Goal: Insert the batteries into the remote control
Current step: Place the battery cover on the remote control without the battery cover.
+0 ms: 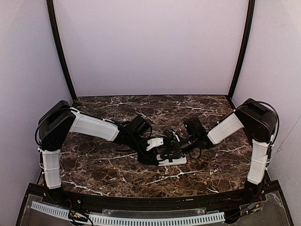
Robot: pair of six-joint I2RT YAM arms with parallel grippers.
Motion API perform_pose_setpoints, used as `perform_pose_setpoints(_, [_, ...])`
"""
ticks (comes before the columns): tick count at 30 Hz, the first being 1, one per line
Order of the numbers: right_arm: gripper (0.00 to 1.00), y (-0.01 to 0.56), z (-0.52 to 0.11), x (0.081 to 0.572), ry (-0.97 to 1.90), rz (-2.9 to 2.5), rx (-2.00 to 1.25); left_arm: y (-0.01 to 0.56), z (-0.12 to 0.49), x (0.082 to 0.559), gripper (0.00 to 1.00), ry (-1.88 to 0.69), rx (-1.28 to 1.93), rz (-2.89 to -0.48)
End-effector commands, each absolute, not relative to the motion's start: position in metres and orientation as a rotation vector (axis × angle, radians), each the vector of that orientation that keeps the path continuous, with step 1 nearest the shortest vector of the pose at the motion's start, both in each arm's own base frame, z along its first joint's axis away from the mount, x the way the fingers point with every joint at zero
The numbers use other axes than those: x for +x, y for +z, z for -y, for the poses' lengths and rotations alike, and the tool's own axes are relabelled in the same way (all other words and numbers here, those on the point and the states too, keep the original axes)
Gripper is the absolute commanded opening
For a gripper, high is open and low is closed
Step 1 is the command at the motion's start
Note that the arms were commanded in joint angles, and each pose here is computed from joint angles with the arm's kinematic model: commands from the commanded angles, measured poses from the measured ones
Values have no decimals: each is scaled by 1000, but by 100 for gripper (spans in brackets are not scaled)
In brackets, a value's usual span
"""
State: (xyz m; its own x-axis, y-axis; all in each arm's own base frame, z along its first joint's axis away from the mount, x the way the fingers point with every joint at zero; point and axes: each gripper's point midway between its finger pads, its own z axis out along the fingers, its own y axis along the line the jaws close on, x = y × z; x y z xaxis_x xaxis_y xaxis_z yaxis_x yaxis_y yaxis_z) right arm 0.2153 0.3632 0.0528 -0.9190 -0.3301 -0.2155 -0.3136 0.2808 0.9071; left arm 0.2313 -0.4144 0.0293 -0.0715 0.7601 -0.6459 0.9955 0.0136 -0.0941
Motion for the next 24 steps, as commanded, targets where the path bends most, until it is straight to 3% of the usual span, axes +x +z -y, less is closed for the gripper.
perform_pose_setpoints(1, [6,43,-368,218,-1723,2535,656,14,404,226,43,-743,1838,-1945])
perform_pose_setpoints(11, [7,22,-365,217,-1591,2602,664,15,403,228,51,-718,1841,-1956])
perform_pose_setpoints(19, [6,10,-359,213,-1522,2630,659,20,403,229,66,-713,1826,-1946])
perform_pose_setpoints(24, [6,5,-355,211,-1500,2633,653,28,401,231,68,-694,1805,-1931])
